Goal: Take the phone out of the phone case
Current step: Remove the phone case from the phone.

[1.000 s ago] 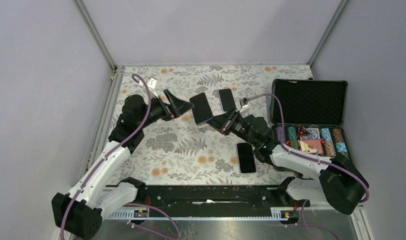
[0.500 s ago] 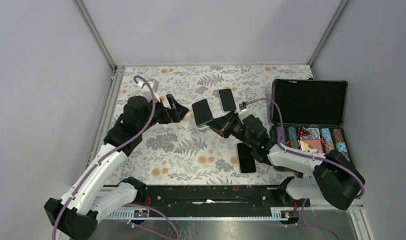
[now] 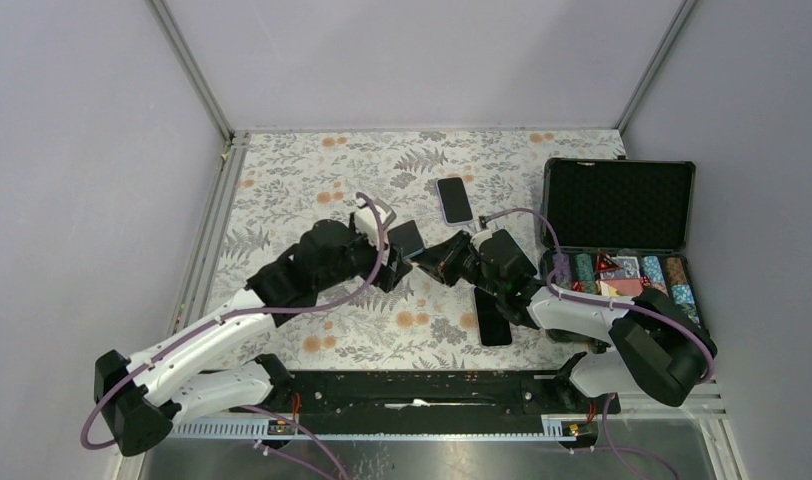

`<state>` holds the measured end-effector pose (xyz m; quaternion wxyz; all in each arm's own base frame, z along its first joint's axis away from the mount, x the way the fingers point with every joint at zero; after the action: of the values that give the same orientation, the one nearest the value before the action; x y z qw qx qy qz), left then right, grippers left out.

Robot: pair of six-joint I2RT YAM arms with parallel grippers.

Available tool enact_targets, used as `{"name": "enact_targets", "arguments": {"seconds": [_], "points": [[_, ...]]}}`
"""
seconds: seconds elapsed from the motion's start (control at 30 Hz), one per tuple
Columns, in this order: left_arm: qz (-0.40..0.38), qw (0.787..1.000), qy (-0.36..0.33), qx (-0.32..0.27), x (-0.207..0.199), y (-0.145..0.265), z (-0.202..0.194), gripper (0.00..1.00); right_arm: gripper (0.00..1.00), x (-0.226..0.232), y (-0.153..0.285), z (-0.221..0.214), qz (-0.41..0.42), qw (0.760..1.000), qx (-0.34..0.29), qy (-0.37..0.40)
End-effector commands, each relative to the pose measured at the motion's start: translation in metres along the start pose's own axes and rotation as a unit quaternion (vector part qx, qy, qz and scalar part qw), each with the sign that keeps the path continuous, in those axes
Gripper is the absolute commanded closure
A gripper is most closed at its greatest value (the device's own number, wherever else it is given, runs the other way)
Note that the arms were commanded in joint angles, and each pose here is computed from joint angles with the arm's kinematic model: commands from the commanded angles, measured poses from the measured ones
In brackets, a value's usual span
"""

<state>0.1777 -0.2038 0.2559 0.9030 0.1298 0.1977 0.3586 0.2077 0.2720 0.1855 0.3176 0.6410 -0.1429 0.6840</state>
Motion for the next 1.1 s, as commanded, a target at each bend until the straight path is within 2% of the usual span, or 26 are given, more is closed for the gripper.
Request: {"name": "enact_targets", "arguments": {"seconds": [0.0,0.1,0.2,0.33,0.47,0.57,0.7,0.9,1.07], "points": [[0.022,0.996,-0.087,-0.011,0.001,-0.016,-0.004,0.32,1.0,0.029,0.005,0.001,0.05,0.999,0.01,-0.004],[0.035,0.993,-0.112,0.004,0.001,-0.023,-0.012,0.43,1.0,0.03,0.007,-0.001,0.051,0.998,0.021,-0.004],[0.054,0.989,-0.134,0.014,0.002,-0.029,-0.014,0.47,1.0,0.029,0.009,-0.002,0.049,0.998,0.026,-0.004],[0.081,0.988,-0.131,0.028,0.006,-0.036,-0.013,0.65,1.0,0.029,0.009,-0.005,0.047,0.998,0.04,0.0],[0.08,0.988,-0.126,0.032,0.006,-0.039,-0.016,0.72,1.0,0.029,0.009,-0.007,0.047,0.998,0.048,0.001],[0.091,0.987,-0.129,0.041,0.009,-0.041,-0.019,0.8,1.0,0.03,0.008,-0.008,0.048,0.997,0.054,0.002],[0.114,0.985,-0.125,0.045,0.012,-0.046,-0.018,0.82,1.0,0.033,0.008,-0.009,0.054,0.996,0.066,0.008],[0.128,0.983,-0.126,0.041,0.012,-0.055,-0.018,0.73,1.0,0.032,0.009,-0.012,0.037,0.996,0.079,0.014],[0.142,0.979,-0.14,0.042,0.016,-0.061,-0.019,0.77,1.0,0.03,0.011,-0.012,0.034,0.996,0.08,0.016]]}}
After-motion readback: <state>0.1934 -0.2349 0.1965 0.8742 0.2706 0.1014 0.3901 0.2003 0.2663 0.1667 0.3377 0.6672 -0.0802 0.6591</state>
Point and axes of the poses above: each gripper's point midway between its finger pads, its own y axis back along the fingers, its own x axis along the line the jaws close on, z = x × y, the point moved 7 cm from there along y, back along the fingers, and after that the axes turned 5 degrees about y, right-handed, at the moved point
